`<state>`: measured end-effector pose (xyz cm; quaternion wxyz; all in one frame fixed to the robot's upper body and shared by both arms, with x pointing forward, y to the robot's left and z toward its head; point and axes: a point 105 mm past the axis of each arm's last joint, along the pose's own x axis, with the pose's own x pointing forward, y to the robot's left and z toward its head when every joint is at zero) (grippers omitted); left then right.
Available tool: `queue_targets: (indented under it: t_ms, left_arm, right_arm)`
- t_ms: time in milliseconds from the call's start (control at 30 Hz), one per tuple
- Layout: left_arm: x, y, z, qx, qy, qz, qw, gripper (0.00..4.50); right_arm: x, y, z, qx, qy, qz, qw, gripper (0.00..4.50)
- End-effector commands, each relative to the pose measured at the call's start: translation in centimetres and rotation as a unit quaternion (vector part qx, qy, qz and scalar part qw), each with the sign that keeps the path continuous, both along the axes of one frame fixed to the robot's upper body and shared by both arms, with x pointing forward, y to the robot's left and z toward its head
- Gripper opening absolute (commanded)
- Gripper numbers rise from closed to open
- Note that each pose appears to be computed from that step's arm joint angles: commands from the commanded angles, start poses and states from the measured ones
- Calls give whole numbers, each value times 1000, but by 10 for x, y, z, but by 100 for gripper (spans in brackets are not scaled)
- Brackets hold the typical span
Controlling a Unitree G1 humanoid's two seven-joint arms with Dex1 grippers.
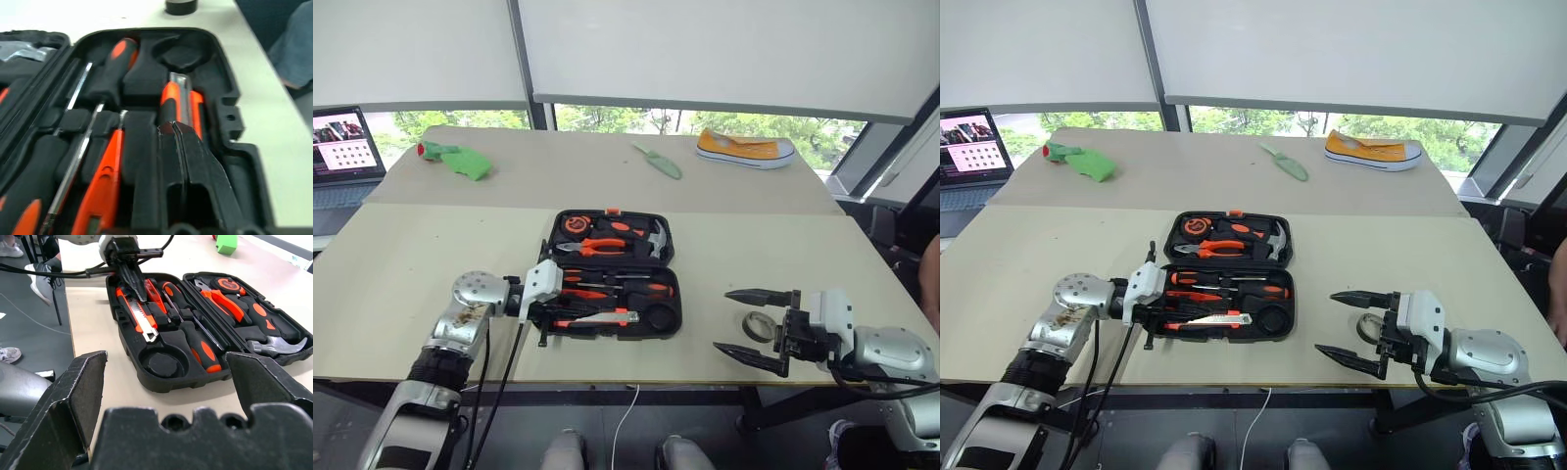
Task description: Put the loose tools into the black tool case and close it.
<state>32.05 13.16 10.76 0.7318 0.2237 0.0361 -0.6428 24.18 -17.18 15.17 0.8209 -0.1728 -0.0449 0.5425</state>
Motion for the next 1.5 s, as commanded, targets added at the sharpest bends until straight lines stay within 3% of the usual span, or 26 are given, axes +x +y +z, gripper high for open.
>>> queue_targets:
  t_ms: [33, 367, 500, 700, 733, 833, 1000, 1133, 1267, 1500]
  left_arm:
    - [1, 4, -25, 55, -2, 11, 998, 10]
    - [-6, 9, -49, 86, 28, 14, 996, 10]
    - [-1, 9, -34, 18, 27, 27, 999, 108]
    - [6, 12, 45, -177, -36, 45, 983, 319]
    - [2, 16, 51, -183, -31, 42, 982, 346]
    - [-21, 35, 40, -123, -1, 23, 992, 444]
    - [-49, 54, 37, -144, 15, 43, 989, 444]
    - [-68, 64, 29, -143, 17, 59, 988, 444]
    - [-78, 62, 23, -144, 58, 62, 986, 444]
    - [-75, 49, 24, -153, 29, 62, 986, 444]
  right_arm:
    - [-3, 0, 9, 5, -22, 0, 1000, 450]
    - [-3, 0, 12, 42, -16, -33, 998, 450]
    - [-7, -11, 11, 35, -6, -45, 998, 450]
    - [-9, -46, 22, 30, -17, -118, 992, 450]
    - [-12, -52, 20, 21, -11, -133, 991, 450]
    - [-20, -81, 0, -14, 44, -218, 975, 450]
    - [-39, -120, -31, -58, 101, -280, 953, 450]
    - [-47, -122, -42, -84, 141, -284, 945, 450]
    - [-33, -102, -41, -135, 184, -264, 937, 450]
    - [-7, -66, -39, -178, 210, -227, 934, 450]
